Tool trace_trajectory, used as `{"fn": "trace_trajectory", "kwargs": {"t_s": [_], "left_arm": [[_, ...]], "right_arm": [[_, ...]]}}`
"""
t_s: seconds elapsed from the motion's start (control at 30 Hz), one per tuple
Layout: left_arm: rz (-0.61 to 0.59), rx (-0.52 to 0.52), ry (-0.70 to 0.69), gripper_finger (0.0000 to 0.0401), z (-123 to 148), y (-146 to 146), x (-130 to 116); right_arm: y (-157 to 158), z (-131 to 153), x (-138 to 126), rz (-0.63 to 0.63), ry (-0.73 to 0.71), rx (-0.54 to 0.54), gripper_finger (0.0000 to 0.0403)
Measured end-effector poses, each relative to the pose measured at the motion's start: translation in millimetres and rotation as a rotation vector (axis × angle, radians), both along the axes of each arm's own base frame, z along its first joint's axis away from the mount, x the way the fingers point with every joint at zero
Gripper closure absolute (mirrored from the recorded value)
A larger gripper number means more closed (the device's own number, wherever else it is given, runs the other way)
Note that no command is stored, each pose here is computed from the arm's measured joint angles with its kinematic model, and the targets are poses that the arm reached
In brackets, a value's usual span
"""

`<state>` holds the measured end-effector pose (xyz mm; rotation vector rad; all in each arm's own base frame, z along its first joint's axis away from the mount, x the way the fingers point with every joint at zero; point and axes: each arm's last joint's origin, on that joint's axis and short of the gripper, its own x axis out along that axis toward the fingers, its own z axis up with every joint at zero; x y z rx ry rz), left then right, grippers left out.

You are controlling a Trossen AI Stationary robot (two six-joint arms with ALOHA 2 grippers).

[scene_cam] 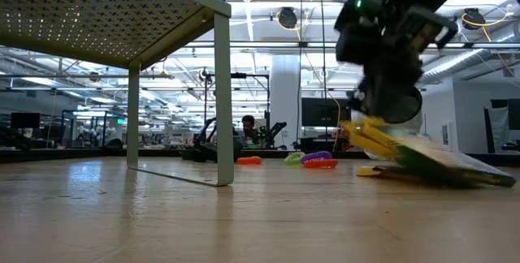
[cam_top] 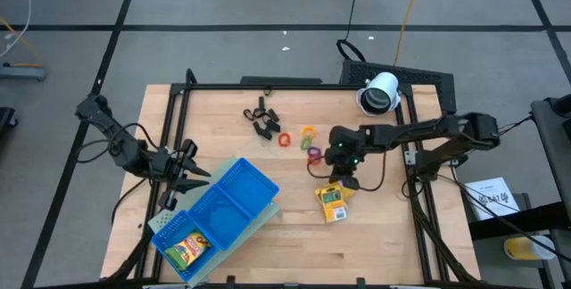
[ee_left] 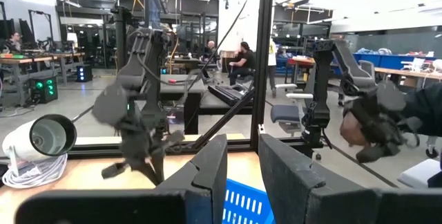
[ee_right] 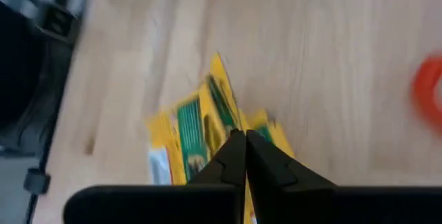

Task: Pick & Place Office Desk Supplies
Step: Put the yellow crayon box into the bottom blue basket on the shelf

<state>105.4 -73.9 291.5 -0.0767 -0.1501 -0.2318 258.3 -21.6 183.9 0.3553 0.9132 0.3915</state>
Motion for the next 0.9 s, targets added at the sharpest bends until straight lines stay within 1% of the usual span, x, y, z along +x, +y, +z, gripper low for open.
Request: {"fn": "trace_trajectory", "kwargs": {"t_s": [0.23, 0.3, 0.5, 0.6, 0.77, 0.83, 0.9], "left_arm": [[-0.001, -0.003, 0.001, 0.0311, 0, 0, 0], [-0.002, -0.008, 0.000, 0.0311, 0, 0, 0], [-0.001, -0.001, -0.004, 0.0311, 0, 0, 1], [0.035, -0.012, -0.035, 0.0311, 4, 0, 1], [0.117, -0.046, -0.079, 0.0311, 9, 1, 5], [0.166, -0.057, -0.078, 0.0308, 9, 1, 10], [0.240, -0.062, -0.059, 0.0297, 8, 2, 14]], "right_arm": [[1, 46, -7, -0.013, -0.290, -0.045, 0.0403], [1, 59, -9, -0.033, -0.374, -0.070, 0.0403], [0, 87, -15, -0.070, -0.582, -0.137, 0.0403], [0, 97, -14, -0.068, -0.679, -0.150, 0.0403], [0, 103, -12, -0.058, -0.762, -0.175, 0.0403], [0, 104, -12, -0.057, -0.768, -0.178, 0.0403], [0, 102, -13, -0.062, -0.744, -0.165, 0.0403]]}}
